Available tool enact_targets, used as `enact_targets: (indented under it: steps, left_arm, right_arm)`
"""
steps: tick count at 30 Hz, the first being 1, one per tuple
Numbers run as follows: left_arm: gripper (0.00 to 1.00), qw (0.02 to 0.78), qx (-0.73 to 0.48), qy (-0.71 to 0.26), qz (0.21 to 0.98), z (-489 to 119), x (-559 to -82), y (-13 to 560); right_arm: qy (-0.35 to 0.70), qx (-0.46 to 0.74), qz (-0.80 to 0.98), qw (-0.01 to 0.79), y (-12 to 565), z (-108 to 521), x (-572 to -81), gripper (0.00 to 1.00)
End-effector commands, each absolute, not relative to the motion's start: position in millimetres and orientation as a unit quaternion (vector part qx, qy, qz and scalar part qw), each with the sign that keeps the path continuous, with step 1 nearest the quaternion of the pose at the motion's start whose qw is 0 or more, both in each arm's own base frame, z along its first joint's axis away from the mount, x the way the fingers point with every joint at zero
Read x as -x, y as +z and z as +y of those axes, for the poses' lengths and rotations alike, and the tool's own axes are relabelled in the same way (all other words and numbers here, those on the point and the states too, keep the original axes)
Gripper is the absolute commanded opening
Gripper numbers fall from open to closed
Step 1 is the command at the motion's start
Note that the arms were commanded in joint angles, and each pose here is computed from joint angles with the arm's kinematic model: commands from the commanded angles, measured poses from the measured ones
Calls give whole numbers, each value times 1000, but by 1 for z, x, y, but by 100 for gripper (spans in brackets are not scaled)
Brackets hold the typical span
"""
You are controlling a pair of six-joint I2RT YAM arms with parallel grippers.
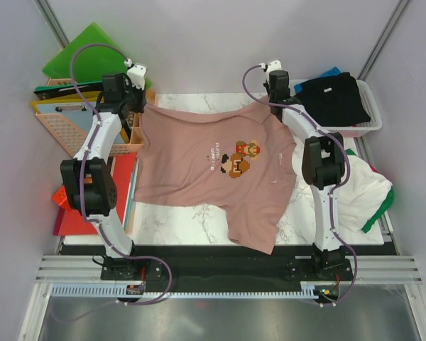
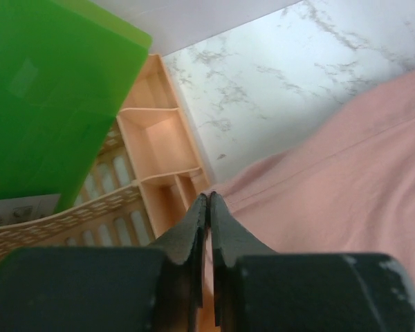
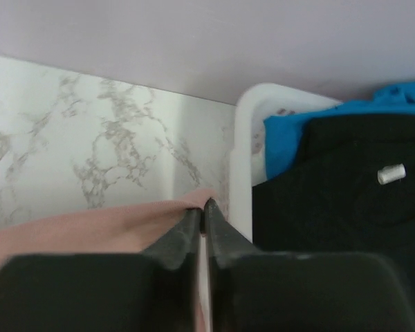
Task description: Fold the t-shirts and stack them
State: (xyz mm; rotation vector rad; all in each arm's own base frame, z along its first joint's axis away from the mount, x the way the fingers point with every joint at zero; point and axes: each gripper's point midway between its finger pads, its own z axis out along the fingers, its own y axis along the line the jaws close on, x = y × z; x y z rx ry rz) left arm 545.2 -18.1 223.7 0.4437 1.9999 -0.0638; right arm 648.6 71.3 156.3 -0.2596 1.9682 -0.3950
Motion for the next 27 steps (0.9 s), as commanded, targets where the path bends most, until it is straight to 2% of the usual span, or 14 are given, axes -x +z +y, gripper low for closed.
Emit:
enact_targets:
  steps: [1, 4, 7, 8, 12, 15, 16, 18, 19, 20, 21, 22, 24, 27]
  left_arm:
    - [47, 540, -164, 50, 824, 9, -564, 226]
    - [73, 547, -124, 98, 822, 31, -570, 227]
    - [79, 550, -106, 127, 819, 44, -569, 232]
    - [79, 550, -107, 131, 818, 45, -568, 234]
    - [80, 575, -109, 137, 799, 45, -551, 268]
    - [81, 571, -125, 115, 803, 35, -529, 276]
    - [80, 575, -133, 101, 801, 29, -515, 290]
    - [80, 528, -180, 25, 829, 0, -484, 274]
    - [80, 528, -206, -2, 824, -13, -466, 287]
    - [80, 459, -255, -108, 844, -48, -424, 265]
    - [80, 425, -284, -168, 843, -67, -399, 263]
    - [80, 412, -327, -206, 825, -81, -382, 273]
    - [80, 344, -334, -297, 826, -103, -334, 268]
    - [82, 345, -318, -276, 839, -99, -319, 260]
  right_arm:
    - [-254, 8, 788, 561, 188, 39, -658, 39]
    - [-293, -41, 763, 575, 201, 23, -653, 70]
    - [-302, -49, 755, 580, 207, 20, -641, 76]
    - [-296, -59, 739, 602, 231, 19, -637, 76]
    - [-268, -45, 750, 603, 244, 26, -619, 77]
    - [-221, -12, 778, 588, 251, 39, -598, 77]
    - [-212, 18, 811, 545, 230, 42, -582, 77]
    - [-130, 77, 838, 525, 233, 69, -561, 77]
    - [-97, 103, 864, 483, 212, 77, -538, 77]
    - [-3, 167, 862, 478, 223, 109, -516, 77]
    - [38, 198, 864, 461, 223, 121, -498, 77]
    - [69, 240, 876, 414, 205, 129, -467, 79]
    - [137, 290, 867, 382, 213, 148, -428, 82]
    - [133, 305, 889, 315, 196, 136, -391, 84]
